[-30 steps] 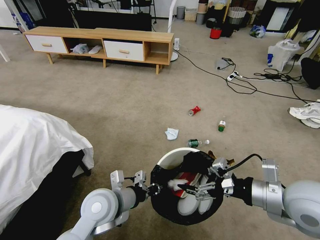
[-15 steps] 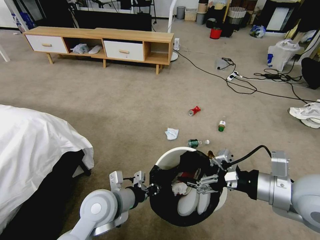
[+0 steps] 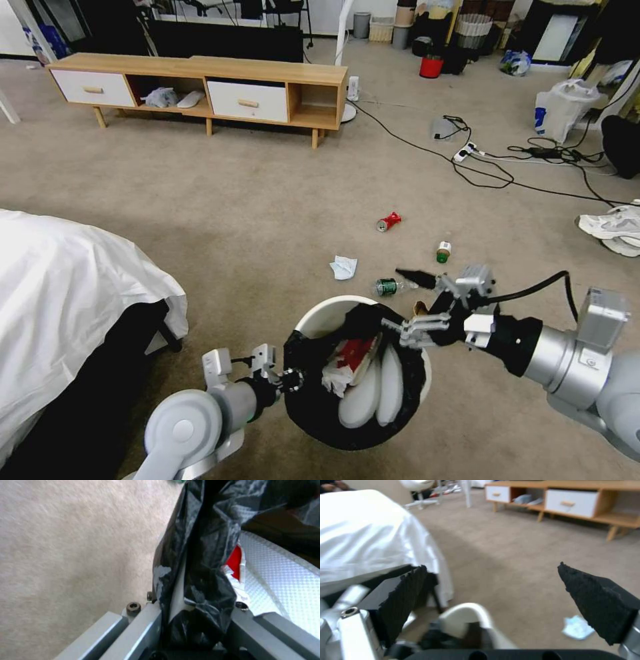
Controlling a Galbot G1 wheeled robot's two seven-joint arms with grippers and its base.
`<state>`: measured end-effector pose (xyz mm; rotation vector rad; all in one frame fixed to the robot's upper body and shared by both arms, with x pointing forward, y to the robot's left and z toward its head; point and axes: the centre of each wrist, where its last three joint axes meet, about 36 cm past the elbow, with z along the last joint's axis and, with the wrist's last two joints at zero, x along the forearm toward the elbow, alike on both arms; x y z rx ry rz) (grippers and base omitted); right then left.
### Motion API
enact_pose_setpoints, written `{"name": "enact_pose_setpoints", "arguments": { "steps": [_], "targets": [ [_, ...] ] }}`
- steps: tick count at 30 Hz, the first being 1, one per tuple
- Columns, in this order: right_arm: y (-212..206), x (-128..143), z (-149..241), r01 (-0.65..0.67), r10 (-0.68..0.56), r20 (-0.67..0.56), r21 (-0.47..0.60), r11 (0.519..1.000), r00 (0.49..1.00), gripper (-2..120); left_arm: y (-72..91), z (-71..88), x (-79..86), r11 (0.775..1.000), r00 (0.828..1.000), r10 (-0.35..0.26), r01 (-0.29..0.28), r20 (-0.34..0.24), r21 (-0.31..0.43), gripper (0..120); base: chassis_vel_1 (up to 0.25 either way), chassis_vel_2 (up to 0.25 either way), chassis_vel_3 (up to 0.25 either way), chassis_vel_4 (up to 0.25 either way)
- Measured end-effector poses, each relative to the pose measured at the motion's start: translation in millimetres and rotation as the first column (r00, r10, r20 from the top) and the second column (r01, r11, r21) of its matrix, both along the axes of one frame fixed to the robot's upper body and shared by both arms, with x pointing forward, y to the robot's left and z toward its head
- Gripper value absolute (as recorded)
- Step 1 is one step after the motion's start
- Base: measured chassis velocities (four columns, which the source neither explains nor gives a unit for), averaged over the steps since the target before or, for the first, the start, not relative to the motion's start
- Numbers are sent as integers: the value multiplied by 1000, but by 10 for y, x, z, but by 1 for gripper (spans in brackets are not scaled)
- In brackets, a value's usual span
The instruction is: Pick up the trash bin and place the garbage on the floor into it.
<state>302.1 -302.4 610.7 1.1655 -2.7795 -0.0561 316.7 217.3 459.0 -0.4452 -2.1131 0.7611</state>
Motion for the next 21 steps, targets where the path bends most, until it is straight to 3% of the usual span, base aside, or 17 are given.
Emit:
{"name": "enact_pose_setpoints", "arguments": {
  "steps": [10,21],
  "targets": [
    [-167,69,-205,111,-109,110,-18,994,988,100,169,78,-192,998,995,58,-61,85,34,0,0,0,0,0],
    [-299,35,-408,175,-164,198,-41,984,966,100,200,95,-355,988,966,128,-143,223,50,0,0,0,0,0]
  ]
}}
